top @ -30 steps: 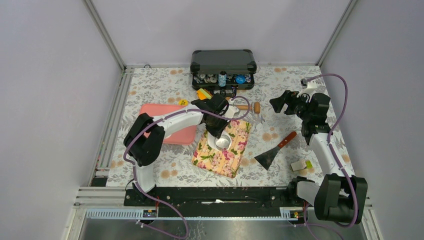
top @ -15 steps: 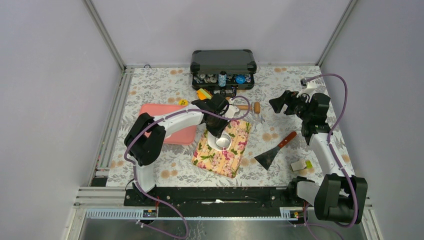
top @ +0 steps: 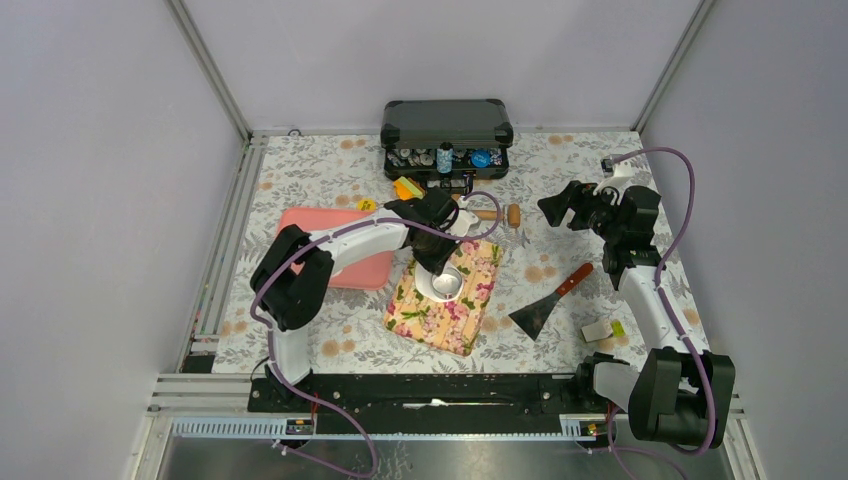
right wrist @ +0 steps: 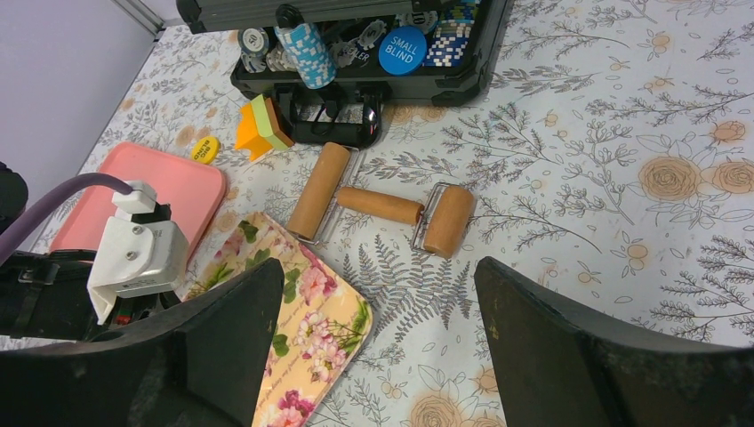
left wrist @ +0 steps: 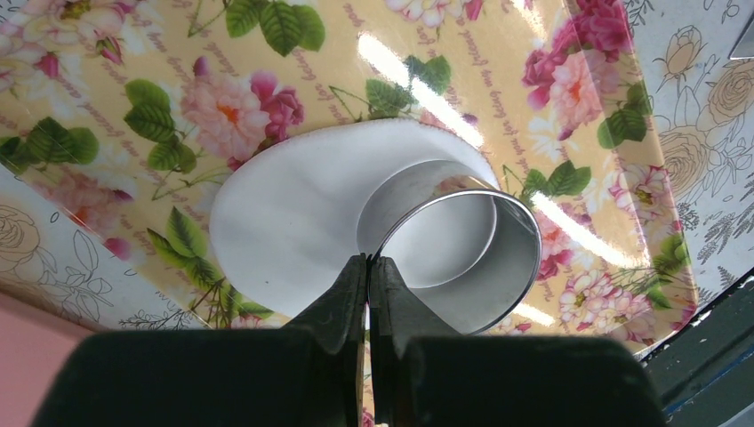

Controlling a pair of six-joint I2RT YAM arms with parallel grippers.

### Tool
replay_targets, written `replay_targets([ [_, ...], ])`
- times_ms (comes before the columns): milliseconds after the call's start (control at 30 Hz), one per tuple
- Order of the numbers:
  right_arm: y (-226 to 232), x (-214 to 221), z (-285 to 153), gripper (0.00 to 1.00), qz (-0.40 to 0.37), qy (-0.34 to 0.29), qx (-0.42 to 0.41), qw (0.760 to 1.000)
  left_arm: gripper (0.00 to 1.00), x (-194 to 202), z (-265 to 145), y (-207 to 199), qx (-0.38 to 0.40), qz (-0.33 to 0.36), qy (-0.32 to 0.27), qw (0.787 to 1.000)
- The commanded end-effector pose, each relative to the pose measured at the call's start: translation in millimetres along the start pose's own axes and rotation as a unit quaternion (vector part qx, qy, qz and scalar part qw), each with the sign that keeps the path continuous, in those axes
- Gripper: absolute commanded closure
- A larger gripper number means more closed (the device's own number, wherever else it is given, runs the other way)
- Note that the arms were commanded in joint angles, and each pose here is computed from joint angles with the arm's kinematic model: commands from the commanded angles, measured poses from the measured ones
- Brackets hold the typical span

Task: Roll out the dumpling wrappers from the dough
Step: Press the dumpling wrapper on the work surface.

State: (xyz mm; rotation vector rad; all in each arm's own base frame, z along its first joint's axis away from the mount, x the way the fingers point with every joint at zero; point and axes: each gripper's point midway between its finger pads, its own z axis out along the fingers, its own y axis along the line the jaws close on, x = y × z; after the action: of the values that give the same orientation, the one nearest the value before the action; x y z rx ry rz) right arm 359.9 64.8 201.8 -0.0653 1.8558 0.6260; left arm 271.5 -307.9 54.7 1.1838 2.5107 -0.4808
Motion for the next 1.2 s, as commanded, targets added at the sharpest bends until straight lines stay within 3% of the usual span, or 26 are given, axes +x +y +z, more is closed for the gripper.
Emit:
replay_targets([
  [0,5.5,-12.8,-2.2,0.14,-0.01,-0.022,-0.012,1.0,1.0,-13.1,-0.3,1.1,-0.006,0.005,-0.018,1.0],
  [200,6.0,-13.3,-2.4,0.14,-0.01,-0.023,-0.013,1.0,1.0,-14.0,-1.6,3.1,-0.011,0.005,-0.02,1.0],
  [333,6.4,-13.4,-2.5,0.14,-0.01,-0.023,-0.014,1.0,0.94,-16.3,-3.9,4.2,-0.015,0.006,-0.024,1.0],
  [533,6.7,-13.6,-2.7,0.14,-0.01,-0.023,-0.016,1.0,0.74,-16.6,-4.3,5.5,-0.018,0.007,-0.024,1.0],
  [733,6.6,-11.9,-2.0,0.14,-0.007,-0.02,-0.017,1.0,0.65,-22.5,-12.3,5.6,-0.024,0.009,-0.037,0.999],
  [933,6.6,-10.9,-0.7,0.14,0.001,-0.016,-0.018,1.0,0.48,-30.8,-30.5,6.0,-0.034,0.014,-0.059,0.998],
  [1167,36.4,-15.0,-1.1,0.16,0.007,0.013,-0.085,0.996,0.14,-40.0,-71.1,12.2,-0.042,0.02,-0.091,0.995],
])
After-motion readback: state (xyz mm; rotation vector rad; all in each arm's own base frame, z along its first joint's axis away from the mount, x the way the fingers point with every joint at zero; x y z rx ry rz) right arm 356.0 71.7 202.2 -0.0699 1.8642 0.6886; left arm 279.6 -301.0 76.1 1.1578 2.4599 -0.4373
